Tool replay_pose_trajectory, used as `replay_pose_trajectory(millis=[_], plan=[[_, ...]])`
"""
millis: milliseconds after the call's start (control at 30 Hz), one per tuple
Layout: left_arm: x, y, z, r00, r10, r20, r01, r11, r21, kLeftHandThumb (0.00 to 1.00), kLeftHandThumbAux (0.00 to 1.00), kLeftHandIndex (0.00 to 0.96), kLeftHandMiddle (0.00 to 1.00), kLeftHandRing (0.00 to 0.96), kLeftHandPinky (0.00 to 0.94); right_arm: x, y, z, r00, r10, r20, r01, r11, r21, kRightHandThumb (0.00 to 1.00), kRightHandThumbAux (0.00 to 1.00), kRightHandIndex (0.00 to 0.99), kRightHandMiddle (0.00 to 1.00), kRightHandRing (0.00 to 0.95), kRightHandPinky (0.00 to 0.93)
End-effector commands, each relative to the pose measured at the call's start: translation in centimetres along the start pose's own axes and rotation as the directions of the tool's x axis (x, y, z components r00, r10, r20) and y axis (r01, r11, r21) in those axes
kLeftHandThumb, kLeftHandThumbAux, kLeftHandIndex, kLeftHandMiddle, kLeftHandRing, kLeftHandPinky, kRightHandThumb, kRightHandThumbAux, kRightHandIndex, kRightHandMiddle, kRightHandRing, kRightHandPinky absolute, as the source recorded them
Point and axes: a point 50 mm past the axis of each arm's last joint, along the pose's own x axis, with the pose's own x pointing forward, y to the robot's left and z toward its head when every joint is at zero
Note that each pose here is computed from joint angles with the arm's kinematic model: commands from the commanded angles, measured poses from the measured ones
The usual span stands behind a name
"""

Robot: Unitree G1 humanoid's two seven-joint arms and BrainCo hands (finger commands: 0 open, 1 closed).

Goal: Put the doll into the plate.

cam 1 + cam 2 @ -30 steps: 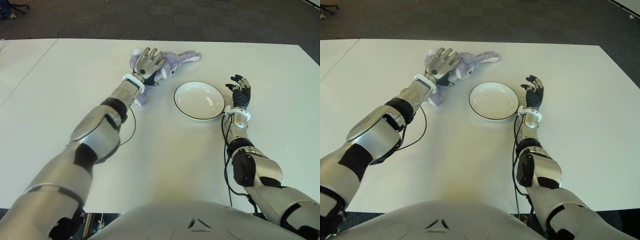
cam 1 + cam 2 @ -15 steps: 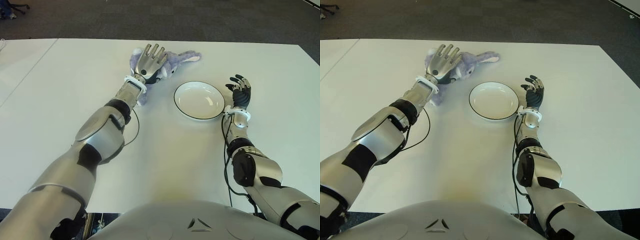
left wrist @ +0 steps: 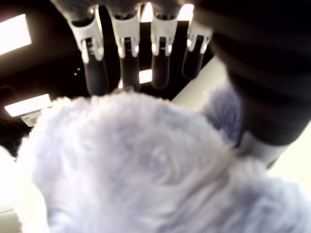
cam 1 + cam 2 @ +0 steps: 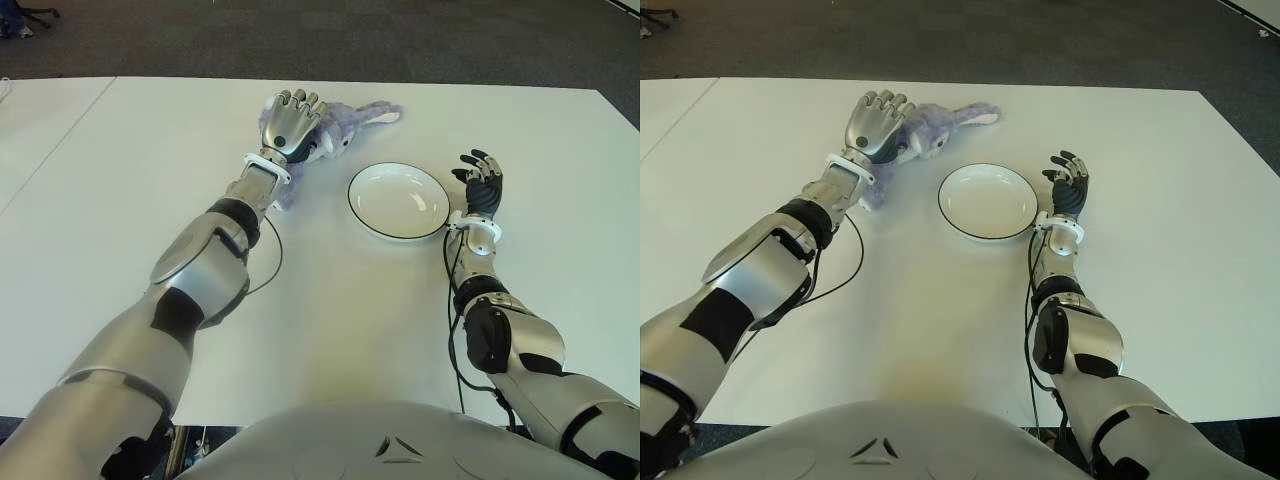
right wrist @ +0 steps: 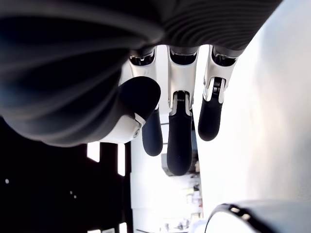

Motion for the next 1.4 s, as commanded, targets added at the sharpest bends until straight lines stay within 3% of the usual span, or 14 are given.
replay_pose_trajectory(millis=[33,233,267,300,567,833,1133,1400], plan=[[-1.44,-1.13,-0.76,0.997,-0.056,-0.054,0.049,0.992,-0.119,0.702,0.704,0.433,0.734,0.754,0.820,-9.81,-1.59,-10.37,0.886,-0.055,-0.461,0.035,0.998,-0.050,1.000,0.698,0.262,0.321,0.460,0.403],[-1.66,-1.57,-0.85,0.990,-0.132,-0.053,0.121,0.978,-0.172,0.712,0.705,0.438,0.818,0.824,0.853,-9.87,-1.60,-10.34,0.890,-0.061,-0.453,0.035,0.997,-0.066,1.000,0.699,0.275,0.322,0.460,0.401],[-1.68,-1.60,-0.85,0.989,-0.135,-0.053,0.124,0.977,-0.174,0.713,0.705,0.438,0.825,0.829,0.851,-9.88,-1.61,-10.34,0.890,-0.062,-0.452,0.035,0.997,-0.068,1.000,0.668,0.274,0.313,0.463,0.229],[-1.69,-1.61,-0.84,0.989,-0.136,-0.053,0.125,0.976,-0.178,0.713,0.705,0.438,0.826,0.830,0.851,-9.89,-1.62,-10.34,0.890,-0.063,-0.451,0.034,0.997,-0.072,1.000,0.663,0.274,0.311,0.464,0.199],[-1.35,-1.20,-0.66,0.993,-0.097,-0.065,0.080,0.972,-0.220,0.717,0.703,0.441,0.846,0.842,0.858,-9.88,-1.46,-10.27,0.895,-0.062,-0.442,0.029,0.996,-0.082,1.000,0.658,0.284,0.325,0.464,0.140],[-1.35,-1.09,-0.78,0.992,-0.082,-0.095,0.053,0.962,-0.268,0.720,0.702,0.441,0.843,0.837,0.849,-9.87,-1.26,-10.25,0.894,-0.065,-0.443,0.028,0.996,-0.090,1.000,0.658,0.295,0.344,0.464,0.117],[-1.53,-1.22,-1.04,0.987,-0.091,-0.132,0.047,0.952,-0.303,0.725,0.699,0.441,0.840,0.838,0.850,-9.80,-1.19,-10.23,0.893,-0.060,-0.447,0.033,0.997,-0.069,1.000,0.658,0.289,0.359,0.464,0.219],[-1.81,-1.37,-1.12,0.987,-0.091,-0.131,0.047,0.951,-0.305,0.731,0.697,0.441,0.841,0.840,0.870,-9.89,-1.21,-10.20,0.898,-0.063,-0.436,0.037,0.997,-0.068,1.000,0.659,0.295,0.352,0.464,0.180]])
